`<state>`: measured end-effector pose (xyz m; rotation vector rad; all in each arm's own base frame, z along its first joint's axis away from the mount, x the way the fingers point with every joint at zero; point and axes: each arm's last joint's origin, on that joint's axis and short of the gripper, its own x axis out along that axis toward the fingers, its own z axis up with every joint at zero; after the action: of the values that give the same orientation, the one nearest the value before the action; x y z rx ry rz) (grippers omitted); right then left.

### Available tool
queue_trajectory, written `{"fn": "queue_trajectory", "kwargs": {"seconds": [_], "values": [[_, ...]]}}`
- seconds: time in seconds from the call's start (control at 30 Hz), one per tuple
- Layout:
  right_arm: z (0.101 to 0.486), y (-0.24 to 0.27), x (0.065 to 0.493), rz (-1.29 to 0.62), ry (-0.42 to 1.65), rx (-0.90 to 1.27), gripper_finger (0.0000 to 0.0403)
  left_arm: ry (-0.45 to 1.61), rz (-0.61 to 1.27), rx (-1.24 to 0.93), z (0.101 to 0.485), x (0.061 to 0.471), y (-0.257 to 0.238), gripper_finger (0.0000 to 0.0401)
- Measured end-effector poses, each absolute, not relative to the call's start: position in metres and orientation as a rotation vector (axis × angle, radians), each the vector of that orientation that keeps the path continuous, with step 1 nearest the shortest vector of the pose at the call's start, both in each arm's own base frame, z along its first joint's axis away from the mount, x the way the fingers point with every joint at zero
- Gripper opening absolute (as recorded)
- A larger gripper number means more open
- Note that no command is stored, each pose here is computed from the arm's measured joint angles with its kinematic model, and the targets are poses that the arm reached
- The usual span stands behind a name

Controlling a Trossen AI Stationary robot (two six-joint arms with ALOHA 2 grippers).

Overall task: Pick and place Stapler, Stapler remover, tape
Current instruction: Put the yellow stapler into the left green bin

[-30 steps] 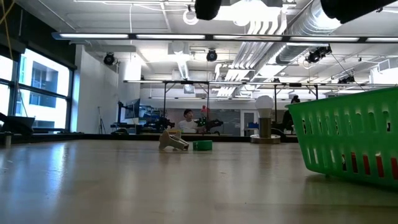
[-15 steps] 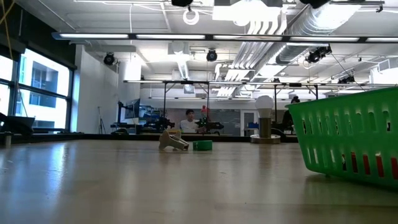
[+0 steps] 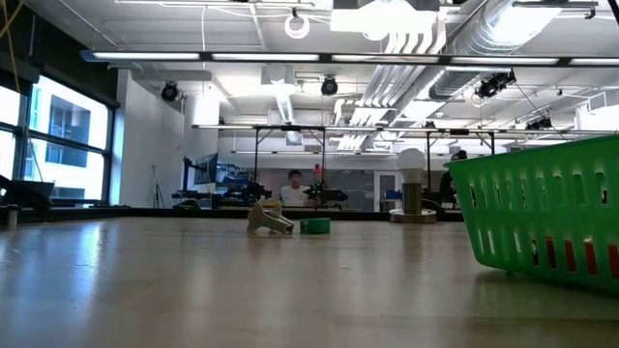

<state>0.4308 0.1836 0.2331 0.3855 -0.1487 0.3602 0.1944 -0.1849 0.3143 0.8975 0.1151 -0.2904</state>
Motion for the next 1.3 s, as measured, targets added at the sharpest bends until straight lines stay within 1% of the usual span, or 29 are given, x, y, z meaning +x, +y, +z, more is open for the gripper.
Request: {"fn": "queue_trajectory", "kwargs": {"seconds": [0.23,0.47,0.53,0.67,0.73,0.77,0.8,0.97,1.07,1.13,1.2,1.3], "values": [[0.24,0.183,0.438,0.372,-0.164,0.364,0.0137,0.137,-0.323,0.839,0.313,0.205,-0.174,0.0159],[0.239,0.183,0.438,0.371,-0.164,0.305,0.0135,0.143,-0.323,0.838,0.312,0.206,-0.174,0.0159],[0.238,0.183,0.439,0.374,-0.158,0.303,0.0122,0.144,-0.327,0.836,0.311,0.206,-0.174,0.0159],[0.235,0.183,0.439,0.38,-0.128,0.288,0.0068,0.149,-0.379,0.833,0.309,0.205,-0.175,0.0159],[0.234,0.183,0.439,0.39,-0.12,0.277,0.0067,0.15,-0.383,0.837,0.308,0.205,-0.175,0.0159],[0.234,0.183,0.44,0.401,-0.121,0.273,0.0067,0.148,-0.384,0.834,0.309,0.205,-0.175,0.017],[0.235,0.183,0.44,0.412,-0.123,0.266,0.0067,0.147,-0.38,0.819,0.309,0.205,-0.175,0.0191],[0.231,0.184,0.44,0.432,-0.086,0.244,0.0066,0.144,-0.363,0.771,0.311,0.205,-0.175,0.0327],[0.229,0.185,0.439,0.422,-0.059,0.233,0.0066,0.141,-0.35,0.772,0.311,0.206,-0.175,0.0379],[0.229,0.186,0.438,0.412,-0.021,0.227,0.0066,0.133,-0.349,0.768,0.312,0.206,-0.175,0.0391],[0.229,0.188,0.434,0.368,0.065,0.194,0.0066,0.124,-0.343,0.765,0.313,0.206,-0.175,0.0387],[0.228,0.191,0.418,0.204,0.279,0.057,0.0066,0.13,-0.345,0.765,0.313,0.206,-0.175,0.0376]]}}
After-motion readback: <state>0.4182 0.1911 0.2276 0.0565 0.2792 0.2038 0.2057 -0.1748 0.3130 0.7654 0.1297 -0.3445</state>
